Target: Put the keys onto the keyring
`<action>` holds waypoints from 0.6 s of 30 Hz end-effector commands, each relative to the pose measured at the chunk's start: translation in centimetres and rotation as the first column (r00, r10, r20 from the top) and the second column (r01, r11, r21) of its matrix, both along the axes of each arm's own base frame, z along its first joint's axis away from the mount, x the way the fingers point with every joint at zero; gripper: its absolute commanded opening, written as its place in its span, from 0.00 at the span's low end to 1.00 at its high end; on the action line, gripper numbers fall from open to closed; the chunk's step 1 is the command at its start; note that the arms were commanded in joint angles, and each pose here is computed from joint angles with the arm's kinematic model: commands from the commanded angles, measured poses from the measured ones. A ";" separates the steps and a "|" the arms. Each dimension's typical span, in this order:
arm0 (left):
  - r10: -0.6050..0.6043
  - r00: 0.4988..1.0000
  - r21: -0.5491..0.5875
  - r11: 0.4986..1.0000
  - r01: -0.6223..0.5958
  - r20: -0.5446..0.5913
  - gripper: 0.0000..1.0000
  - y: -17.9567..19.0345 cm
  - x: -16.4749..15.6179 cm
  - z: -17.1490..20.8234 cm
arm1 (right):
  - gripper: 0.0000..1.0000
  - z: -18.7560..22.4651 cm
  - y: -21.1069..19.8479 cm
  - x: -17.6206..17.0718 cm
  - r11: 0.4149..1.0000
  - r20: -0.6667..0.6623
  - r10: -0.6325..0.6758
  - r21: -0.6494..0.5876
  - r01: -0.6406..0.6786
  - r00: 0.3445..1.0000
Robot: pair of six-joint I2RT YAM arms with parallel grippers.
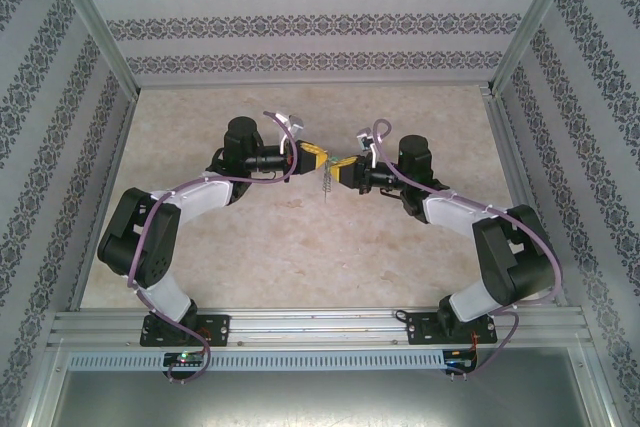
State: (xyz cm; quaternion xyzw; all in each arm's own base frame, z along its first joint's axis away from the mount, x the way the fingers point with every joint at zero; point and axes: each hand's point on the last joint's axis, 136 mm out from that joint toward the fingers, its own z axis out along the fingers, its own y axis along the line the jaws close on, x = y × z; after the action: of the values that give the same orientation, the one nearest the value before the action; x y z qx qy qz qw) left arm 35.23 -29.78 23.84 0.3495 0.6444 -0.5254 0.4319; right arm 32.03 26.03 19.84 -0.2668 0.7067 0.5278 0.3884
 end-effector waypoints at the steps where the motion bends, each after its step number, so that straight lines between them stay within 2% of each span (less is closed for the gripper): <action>1: -0.031 0.996 -0.061 0.997 0.036 0.087 0.00 -0.2 -0.8 3.0 | 0.00 1.4 0.4 -0.8 0.999 0.067 0.041 0.026 -0.042 0.997; 11: -0.020 0.994 -0.106 0.994 0.031 0.106 0.00 0.0 -0.7 4.1 | 0.00 1.0 -0.3 -1.5 1.000 0.048 0.021 0.000 -0.021 0.999; 18: -0.021 0.994 -0.127 0.991 0.034 0.109 0.00 0.0 -0.8 4.5 | 0.00 0.5 1.1 -1.3 0.998 0.022 0.060 -0.002 -0.060 0.998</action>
State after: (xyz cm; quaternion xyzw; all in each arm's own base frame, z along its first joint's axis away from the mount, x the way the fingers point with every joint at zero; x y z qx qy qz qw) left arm 35.08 -29.85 25.87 0.3408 0.6203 -0.5467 0.4475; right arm 30.80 26.30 21.01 -0.2844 0.6924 0.5322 0.3956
